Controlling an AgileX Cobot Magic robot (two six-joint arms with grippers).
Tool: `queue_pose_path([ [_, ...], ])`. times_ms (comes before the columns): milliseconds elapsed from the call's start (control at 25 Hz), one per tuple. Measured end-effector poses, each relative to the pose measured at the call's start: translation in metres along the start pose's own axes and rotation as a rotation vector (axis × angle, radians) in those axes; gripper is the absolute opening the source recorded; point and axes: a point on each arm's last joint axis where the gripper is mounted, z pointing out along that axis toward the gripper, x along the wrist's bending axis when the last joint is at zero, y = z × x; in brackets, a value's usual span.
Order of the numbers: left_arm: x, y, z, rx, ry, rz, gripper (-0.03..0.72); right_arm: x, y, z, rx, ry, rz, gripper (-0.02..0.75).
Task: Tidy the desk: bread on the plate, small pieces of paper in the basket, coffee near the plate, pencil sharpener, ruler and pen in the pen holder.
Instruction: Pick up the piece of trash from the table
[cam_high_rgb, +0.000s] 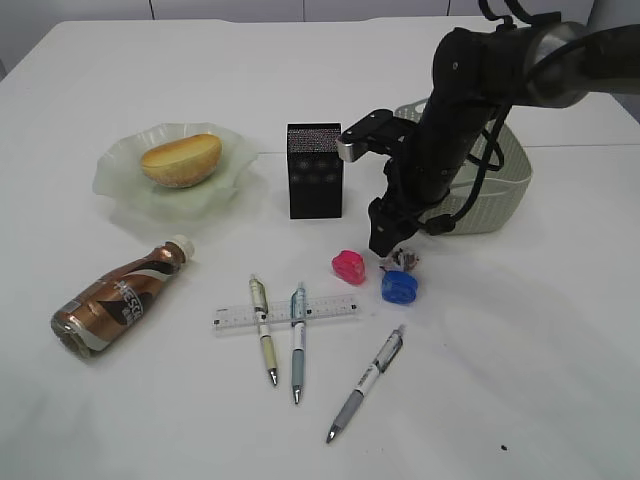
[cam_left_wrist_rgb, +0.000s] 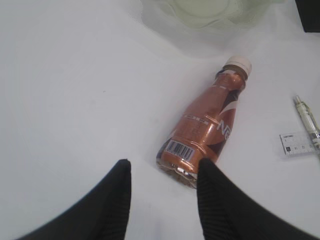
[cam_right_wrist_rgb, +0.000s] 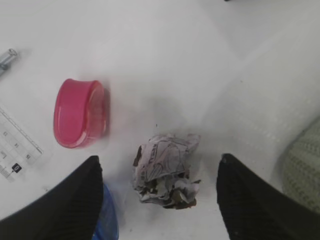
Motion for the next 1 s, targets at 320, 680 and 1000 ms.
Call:
queue_pose_path([
  [320,0.0,-0.0001,0.0,0.002,0.0,0.0,0.319,0.0007,0.0008,0.0,-0.009,0.007,0.012,0.554],
  [680,0.0001,-0.0002,0.0,0.002,0.001,0.0,0.319,0.0007,0.001,0.0011,-0.012,0.01,0.015,0.554],
  [1000,0.0001,-0.0003,0.0,0.004,0.001,0.001,0.319,0.0002,-0.001,0.0097,0.004,0.021,0.02,0.554],
])
